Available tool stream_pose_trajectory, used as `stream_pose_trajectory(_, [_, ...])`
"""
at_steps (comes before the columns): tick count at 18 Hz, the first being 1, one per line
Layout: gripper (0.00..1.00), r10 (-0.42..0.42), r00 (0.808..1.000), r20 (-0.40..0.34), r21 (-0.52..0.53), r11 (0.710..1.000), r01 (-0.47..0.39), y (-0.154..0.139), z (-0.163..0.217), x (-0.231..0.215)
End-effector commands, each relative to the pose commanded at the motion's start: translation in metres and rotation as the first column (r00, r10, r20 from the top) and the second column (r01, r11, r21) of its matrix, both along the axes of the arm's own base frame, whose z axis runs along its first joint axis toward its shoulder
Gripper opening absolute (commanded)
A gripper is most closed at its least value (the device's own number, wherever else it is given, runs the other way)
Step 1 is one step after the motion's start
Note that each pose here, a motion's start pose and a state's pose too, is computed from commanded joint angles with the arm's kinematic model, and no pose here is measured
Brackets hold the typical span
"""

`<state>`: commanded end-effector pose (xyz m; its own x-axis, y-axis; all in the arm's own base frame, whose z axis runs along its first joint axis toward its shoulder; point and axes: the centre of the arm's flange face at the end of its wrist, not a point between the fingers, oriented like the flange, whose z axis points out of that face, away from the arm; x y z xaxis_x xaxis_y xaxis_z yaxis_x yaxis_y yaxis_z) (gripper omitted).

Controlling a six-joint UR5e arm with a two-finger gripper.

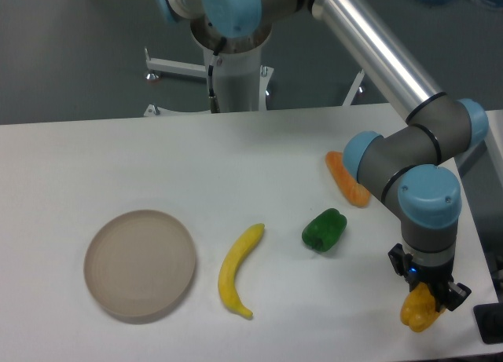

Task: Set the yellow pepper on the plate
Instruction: 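Carry the held yellow pepper with the gripper over to the beige plate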

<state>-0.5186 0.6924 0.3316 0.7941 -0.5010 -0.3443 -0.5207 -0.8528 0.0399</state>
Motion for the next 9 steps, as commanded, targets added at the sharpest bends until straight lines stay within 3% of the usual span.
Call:
stream_pose_trajectory(4, [0.38,-0.011,1.000,0.003,0.003,1.000,0.011,0.003,0.004,0.008])
stream_pose_trajectory(9, [0.38,0.023,0.999,0.046,0.009,1.000,-0.024,0.018,0.013,0.061])
